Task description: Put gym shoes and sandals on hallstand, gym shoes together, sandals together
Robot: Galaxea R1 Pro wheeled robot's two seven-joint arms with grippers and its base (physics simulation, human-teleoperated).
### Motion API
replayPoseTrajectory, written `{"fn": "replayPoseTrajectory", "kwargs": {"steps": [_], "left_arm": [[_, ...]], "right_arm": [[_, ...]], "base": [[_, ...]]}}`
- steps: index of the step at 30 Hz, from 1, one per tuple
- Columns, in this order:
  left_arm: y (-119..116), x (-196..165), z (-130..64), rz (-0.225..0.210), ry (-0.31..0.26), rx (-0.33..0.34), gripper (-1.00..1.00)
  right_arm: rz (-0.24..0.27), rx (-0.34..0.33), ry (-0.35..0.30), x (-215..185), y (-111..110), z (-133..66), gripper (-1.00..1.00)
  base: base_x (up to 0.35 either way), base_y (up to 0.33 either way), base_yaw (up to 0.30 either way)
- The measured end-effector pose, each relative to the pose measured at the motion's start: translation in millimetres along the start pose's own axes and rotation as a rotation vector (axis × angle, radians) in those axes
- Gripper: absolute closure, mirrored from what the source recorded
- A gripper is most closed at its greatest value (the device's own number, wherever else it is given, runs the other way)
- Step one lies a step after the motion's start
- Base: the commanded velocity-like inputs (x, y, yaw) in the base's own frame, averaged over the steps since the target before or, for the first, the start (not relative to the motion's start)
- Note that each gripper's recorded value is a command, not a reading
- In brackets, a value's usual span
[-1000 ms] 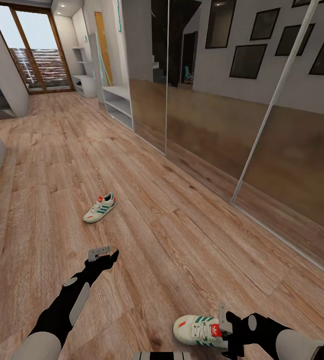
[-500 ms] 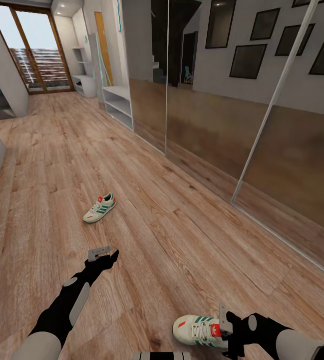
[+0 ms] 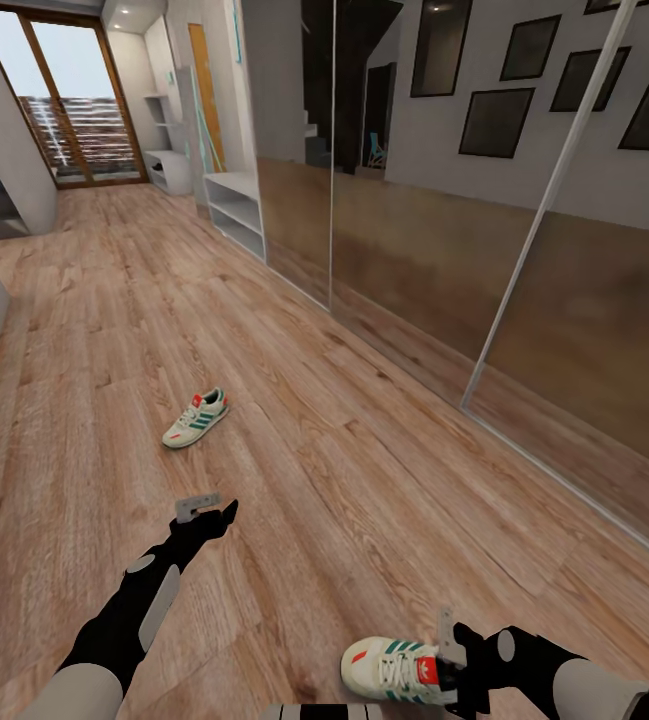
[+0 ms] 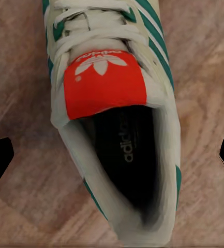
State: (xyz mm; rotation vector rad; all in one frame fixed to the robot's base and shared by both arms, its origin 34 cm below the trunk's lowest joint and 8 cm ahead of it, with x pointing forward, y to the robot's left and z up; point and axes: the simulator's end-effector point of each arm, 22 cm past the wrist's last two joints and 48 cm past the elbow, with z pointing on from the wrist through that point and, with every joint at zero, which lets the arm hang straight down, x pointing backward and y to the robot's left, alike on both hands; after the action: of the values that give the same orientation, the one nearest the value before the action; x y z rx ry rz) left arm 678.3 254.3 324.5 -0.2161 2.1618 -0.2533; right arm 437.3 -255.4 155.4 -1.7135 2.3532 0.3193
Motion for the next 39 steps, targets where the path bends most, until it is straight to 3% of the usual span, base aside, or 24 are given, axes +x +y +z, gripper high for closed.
{"fn": "replayPoseTrajectory", "kwargs": {"steps": [39], "left_arm": [[0.7, 2.3, 0.8, 0.000, 0.004, -0.001, -1.00]], "right_arm": [[0.001, -0.004, 0.000, 0.6, 1.3, 1.5, -1.00]], "base": [[0.008, -0.008, 0.000]]}}
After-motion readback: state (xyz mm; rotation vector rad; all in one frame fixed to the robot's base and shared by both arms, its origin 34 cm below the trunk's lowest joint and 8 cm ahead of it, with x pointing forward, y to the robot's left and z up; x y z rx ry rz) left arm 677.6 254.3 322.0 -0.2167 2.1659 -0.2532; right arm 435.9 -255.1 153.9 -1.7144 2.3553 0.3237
